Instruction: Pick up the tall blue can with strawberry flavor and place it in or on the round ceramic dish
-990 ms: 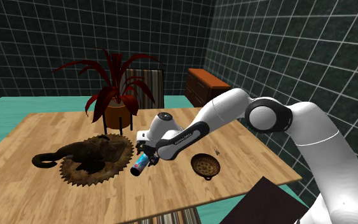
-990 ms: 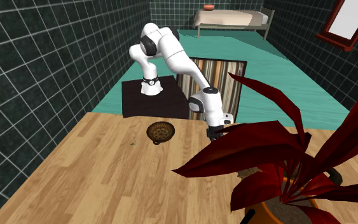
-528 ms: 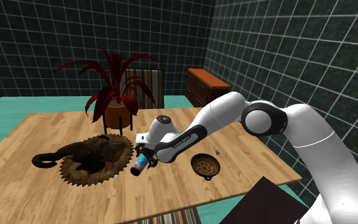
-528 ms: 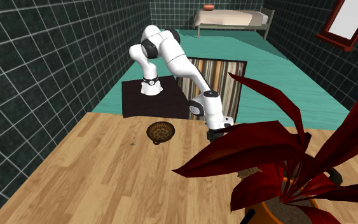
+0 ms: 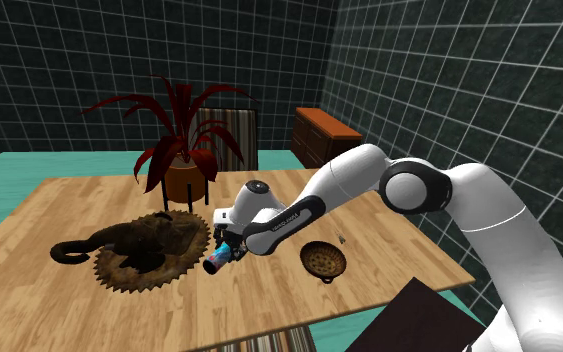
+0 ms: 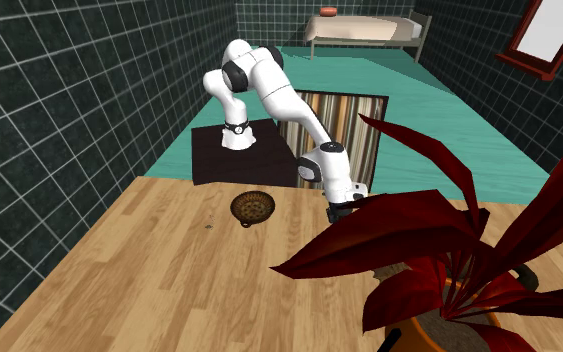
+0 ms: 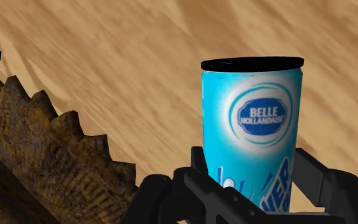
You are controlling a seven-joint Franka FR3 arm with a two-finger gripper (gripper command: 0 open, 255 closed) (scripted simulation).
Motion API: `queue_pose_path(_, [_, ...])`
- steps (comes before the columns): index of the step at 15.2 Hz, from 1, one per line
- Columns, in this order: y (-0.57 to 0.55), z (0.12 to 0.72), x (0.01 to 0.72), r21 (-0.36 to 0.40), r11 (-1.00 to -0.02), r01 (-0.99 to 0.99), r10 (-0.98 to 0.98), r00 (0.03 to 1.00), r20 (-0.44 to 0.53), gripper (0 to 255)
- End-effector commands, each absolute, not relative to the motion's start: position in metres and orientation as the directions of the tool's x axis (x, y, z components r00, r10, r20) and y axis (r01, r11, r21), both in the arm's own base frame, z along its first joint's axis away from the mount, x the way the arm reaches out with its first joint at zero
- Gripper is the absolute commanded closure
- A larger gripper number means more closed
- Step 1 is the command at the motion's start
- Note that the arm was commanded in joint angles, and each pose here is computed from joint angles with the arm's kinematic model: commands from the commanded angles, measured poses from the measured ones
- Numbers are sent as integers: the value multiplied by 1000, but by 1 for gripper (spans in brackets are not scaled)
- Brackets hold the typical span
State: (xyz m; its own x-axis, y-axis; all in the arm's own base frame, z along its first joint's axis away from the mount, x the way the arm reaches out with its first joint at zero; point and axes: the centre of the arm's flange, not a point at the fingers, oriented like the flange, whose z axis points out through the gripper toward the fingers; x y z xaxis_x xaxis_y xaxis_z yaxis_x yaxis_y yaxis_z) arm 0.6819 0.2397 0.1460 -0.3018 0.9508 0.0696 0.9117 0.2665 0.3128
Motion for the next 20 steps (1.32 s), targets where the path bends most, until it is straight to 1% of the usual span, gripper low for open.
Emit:
queue_pose_path(1, [239,143,681,308,267,913,951,-301,70,255])
queue_pose_path(5, [239,143,680,308,267,913,951,-301,69,255])
queue_pose_path(20, [239,222,680,308,267,913,951,-301,69,255])
